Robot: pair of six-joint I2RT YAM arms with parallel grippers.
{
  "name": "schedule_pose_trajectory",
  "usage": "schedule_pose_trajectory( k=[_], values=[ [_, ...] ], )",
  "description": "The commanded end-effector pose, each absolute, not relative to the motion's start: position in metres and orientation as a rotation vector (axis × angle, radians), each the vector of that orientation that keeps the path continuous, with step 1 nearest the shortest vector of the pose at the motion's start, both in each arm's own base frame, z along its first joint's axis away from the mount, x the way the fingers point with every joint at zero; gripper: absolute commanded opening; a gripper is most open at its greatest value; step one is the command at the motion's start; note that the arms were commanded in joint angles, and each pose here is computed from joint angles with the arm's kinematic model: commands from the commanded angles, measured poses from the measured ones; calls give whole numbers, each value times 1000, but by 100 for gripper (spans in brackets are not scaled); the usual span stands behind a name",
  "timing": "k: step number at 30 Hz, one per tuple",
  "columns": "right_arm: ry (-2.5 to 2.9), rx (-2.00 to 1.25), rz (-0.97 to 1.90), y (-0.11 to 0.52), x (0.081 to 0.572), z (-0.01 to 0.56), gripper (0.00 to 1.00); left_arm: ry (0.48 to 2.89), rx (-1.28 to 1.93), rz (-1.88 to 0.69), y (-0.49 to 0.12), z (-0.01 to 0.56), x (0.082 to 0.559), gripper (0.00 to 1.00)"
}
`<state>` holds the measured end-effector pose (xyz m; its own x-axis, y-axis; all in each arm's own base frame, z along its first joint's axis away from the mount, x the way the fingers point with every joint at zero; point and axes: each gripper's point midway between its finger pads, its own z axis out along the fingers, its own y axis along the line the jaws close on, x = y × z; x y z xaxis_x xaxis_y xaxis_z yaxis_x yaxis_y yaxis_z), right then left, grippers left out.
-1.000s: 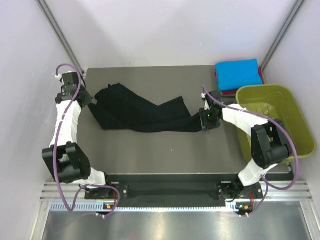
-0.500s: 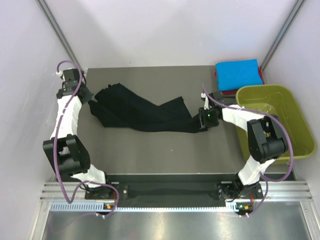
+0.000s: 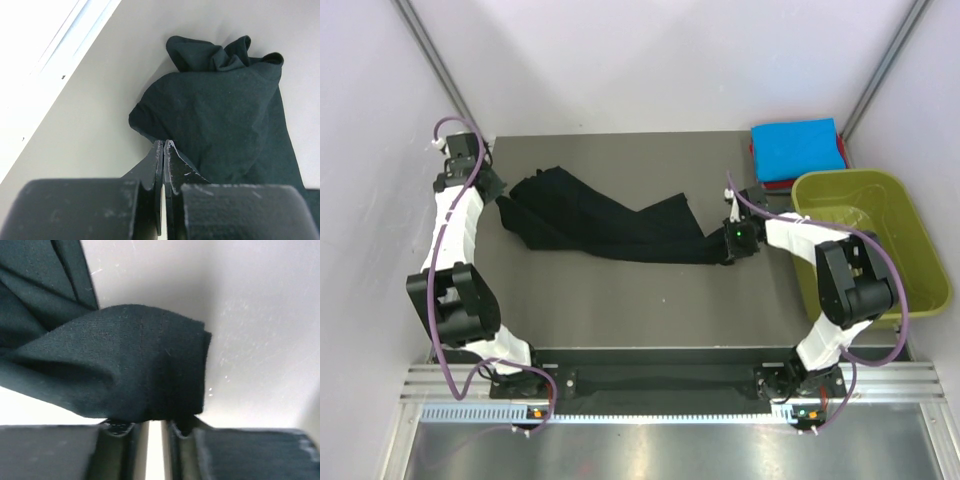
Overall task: Fold and stack the t-shirts
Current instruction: Flatten the tshirt out
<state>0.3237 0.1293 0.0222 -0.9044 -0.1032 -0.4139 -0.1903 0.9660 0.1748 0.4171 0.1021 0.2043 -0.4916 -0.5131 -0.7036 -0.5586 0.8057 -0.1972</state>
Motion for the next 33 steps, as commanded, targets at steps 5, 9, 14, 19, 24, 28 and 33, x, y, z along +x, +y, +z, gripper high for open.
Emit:
schedule_pose_trajectory(
  k=[5,9,14,19,24,28,33],
  values=[
    [2674,-92,240,130,277,78,11,2038,-792,152,113,259,399,0],
    [2660,-15,196,125,271,86,17,1976,-796,164,115,273,391,0],
    [2722,-2,106,120,285,57,36,2078,-788,129,108,243,398,0],
    [2744,41,52,117,289,51,46,2091,-777,92,102,231,396,0],
    [2681,79,103,119,290,61,41,2099,-770,85,100,225,397,0],
    [2690,122,131,122,286,50,34,2115,-767,63,97,220,400,0],
    [2663,267,161,125,288,44,36,2111,-765,40,93,221,400,0]
  ],
)
